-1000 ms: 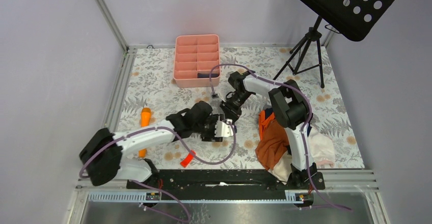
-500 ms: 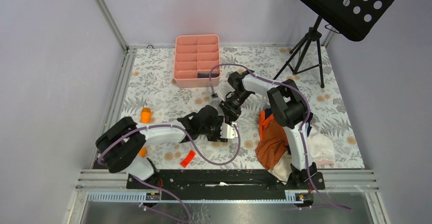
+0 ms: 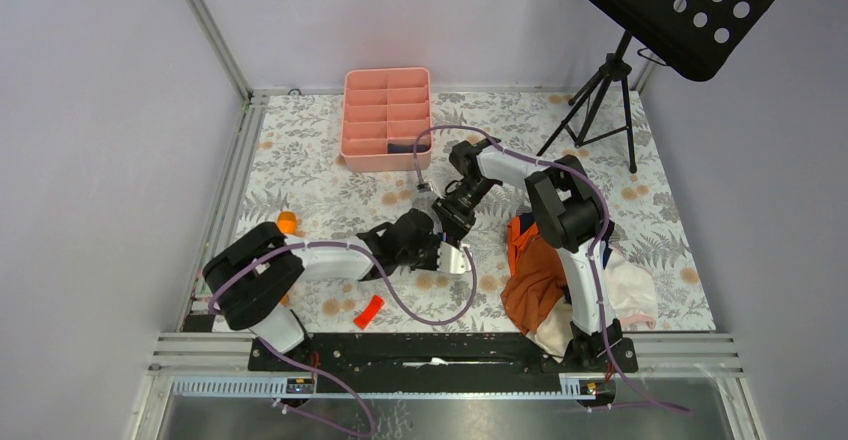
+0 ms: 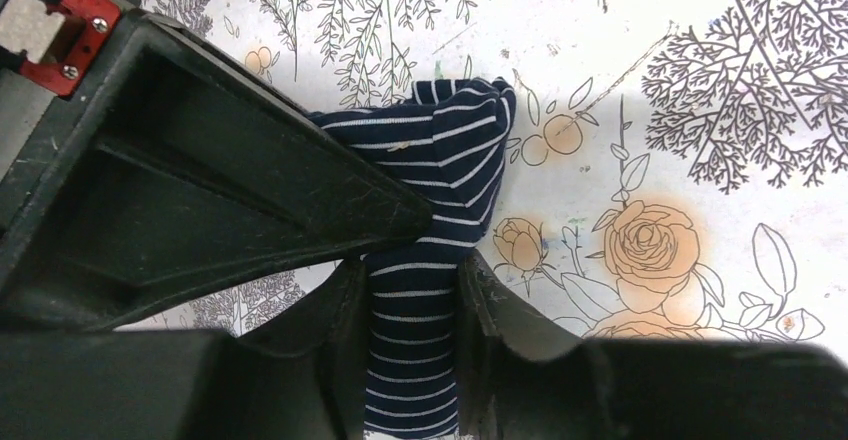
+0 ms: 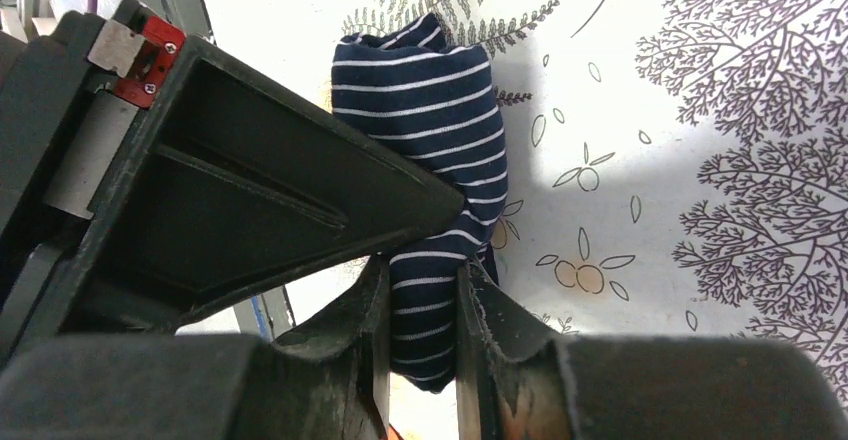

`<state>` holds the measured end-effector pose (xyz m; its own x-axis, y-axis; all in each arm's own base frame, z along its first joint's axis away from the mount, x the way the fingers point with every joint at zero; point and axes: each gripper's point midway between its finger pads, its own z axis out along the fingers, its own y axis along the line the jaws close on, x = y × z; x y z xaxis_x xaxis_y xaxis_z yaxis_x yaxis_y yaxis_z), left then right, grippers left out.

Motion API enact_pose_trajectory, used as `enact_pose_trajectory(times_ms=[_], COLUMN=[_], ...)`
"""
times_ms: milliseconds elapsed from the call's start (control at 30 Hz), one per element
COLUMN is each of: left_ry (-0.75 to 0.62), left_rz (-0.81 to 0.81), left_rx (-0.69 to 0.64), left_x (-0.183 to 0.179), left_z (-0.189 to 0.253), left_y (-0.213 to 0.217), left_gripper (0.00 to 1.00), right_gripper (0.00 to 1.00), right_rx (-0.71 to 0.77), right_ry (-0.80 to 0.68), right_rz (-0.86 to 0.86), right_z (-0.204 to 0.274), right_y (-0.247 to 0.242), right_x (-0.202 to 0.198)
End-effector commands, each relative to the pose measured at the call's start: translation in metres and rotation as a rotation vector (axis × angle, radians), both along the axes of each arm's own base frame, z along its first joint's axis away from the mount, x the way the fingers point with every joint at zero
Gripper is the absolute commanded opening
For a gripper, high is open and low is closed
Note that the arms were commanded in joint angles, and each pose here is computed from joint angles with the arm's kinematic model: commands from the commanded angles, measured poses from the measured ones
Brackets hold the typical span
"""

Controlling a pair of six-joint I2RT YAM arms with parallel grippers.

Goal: Roll the underwear
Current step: Pick up the underwear from the center of the board.

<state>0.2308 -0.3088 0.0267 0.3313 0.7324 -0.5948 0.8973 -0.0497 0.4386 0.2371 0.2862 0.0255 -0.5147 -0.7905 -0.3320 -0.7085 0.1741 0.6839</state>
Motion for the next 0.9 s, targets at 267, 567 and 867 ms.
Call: enact_pose_trajectory(times_ms=[267, 567, 867], left_ry=[0.137, 0.2, 0.107], left_rz=[-0.091, 0.032, 0.133], left_rx=[0.055, 0.009, -0.043], left_x=[-0.021, 0.014, 0.093], left_z=[-0.014, 0.04, 0.106], left_y=[-0.006, -0.001, 0.024], left_gripper=[0.0, 0.0, 0.0], right_gripper=[0.61, 1.0, 1.0], right_rx=[0.077, 0.238, 0.224], right_ry=[-0.165, -0.461, -0.627], right_rz=[-0.112, -0.314, -0.351], right_z=[0.084, 0.243, 0.293], right_y=[-0.011, -0.061, -0.079], right_x=[0.06, 0.122, 0.101])
